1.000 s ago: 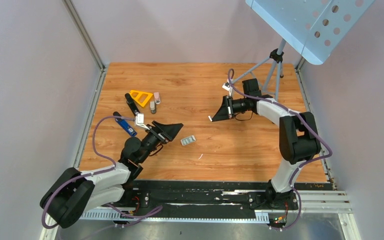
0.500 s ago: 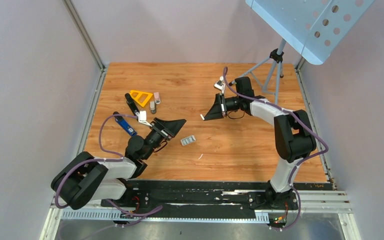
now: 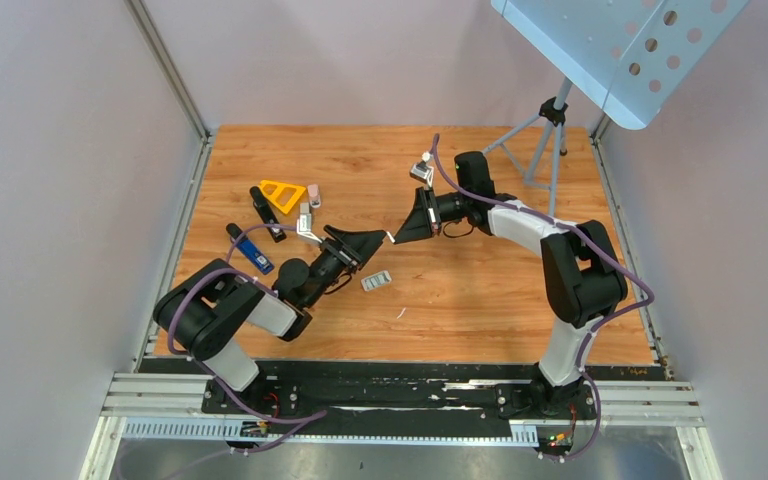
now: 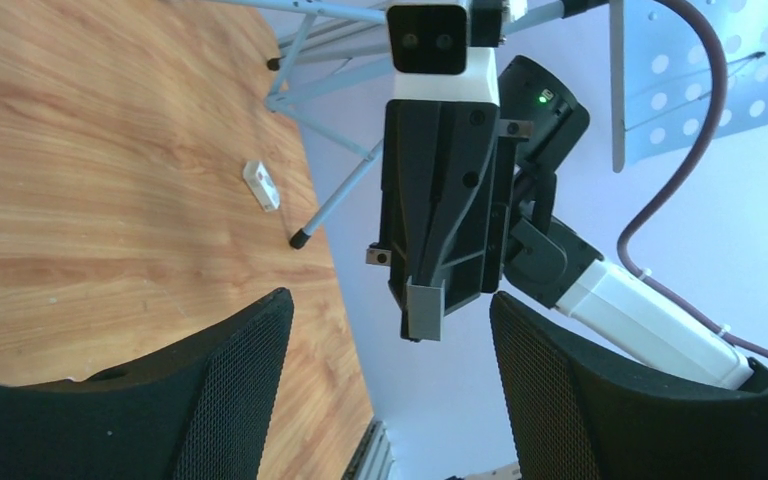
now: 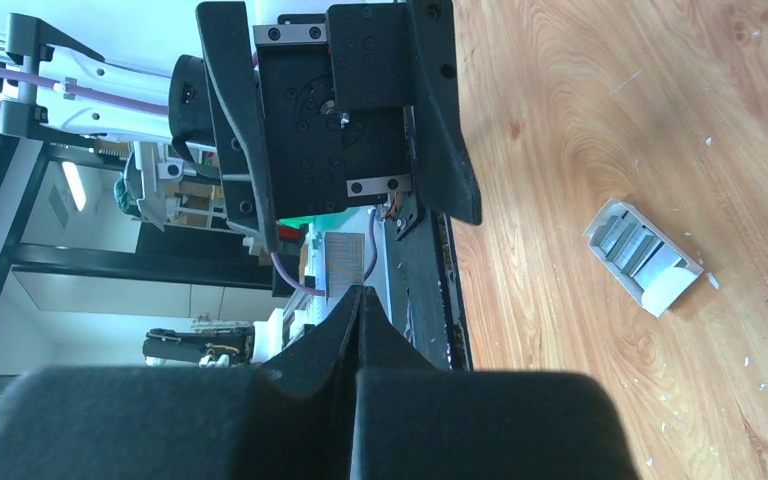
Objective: Unload the staples from the stapler
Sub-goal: Place the staple in the staple box.
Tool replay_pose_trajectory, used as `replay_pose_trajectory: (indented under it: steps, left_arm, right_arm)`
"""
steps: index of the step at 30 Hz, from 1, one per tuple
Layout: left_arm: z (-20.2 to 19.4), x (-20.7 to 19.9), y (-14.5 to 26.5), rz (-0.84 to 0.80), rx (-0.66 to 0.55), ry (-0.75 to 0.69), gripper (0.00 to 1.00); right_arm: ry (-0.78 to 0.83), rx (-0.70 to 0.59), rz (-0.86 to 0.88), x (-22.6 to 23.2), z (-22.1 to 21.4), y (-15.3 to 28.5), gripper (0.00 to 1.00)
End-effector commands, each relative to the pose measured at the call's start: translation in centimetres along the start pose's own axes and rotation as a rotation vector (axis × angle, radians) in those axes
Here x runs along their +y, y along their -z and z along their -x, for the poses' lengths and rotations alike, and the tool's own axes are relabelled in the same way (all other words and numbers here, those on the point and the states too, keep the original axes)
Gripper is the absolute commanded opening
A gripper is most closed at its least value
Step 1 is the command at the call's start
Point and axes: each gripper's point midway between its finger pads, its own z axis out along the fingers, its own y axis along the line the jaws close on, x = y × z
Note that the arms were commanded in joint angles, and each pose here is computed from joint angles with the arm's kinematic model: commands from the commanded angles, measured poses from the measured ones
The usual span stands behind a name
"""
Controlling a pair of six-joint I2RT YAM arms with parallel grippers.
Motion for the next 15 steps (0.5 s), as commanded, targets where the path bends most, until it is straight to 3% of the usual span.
replay_pose_trajectory:
  steps: [1, 5, 9, 13, 15]
  left_arm:
    - [0.0, -3.2, -0.6, -0.123, 0.000, 0.029, 0.72]
    - [-0.4, -3.2, -0.9, -0.126, 0.013, 0.039, 0.67]
    - [-0.9, -3.5, -1.4, -0.138, 0.038, 0.046, 0.52]
    - [-1.2, -3.5, -1.6, -0.139, 0.048, 0.050, 0.48]
    - [-1.1, -3.4, -1.6, -0.137, 0.047, 0.052, 0.41]
  right_arm:
    - [0.020, 0.023, 0.037, 0.9, 0.2, -0.5, 0.00]
    - [0.014, 0.027, 0.038, 0.7, 0.2, -0.6, 0.00]
    - [0.009, 0.037, 0.042, 0.6, 0.0, -1.0, 0.00]
    - [0.011, 0.041, 0.044, 0.7, -0.1, -1.1, 0.00]
    - [0.011, 0.041, 0.043, 0.7, -0.1, -1.2, 0.00]
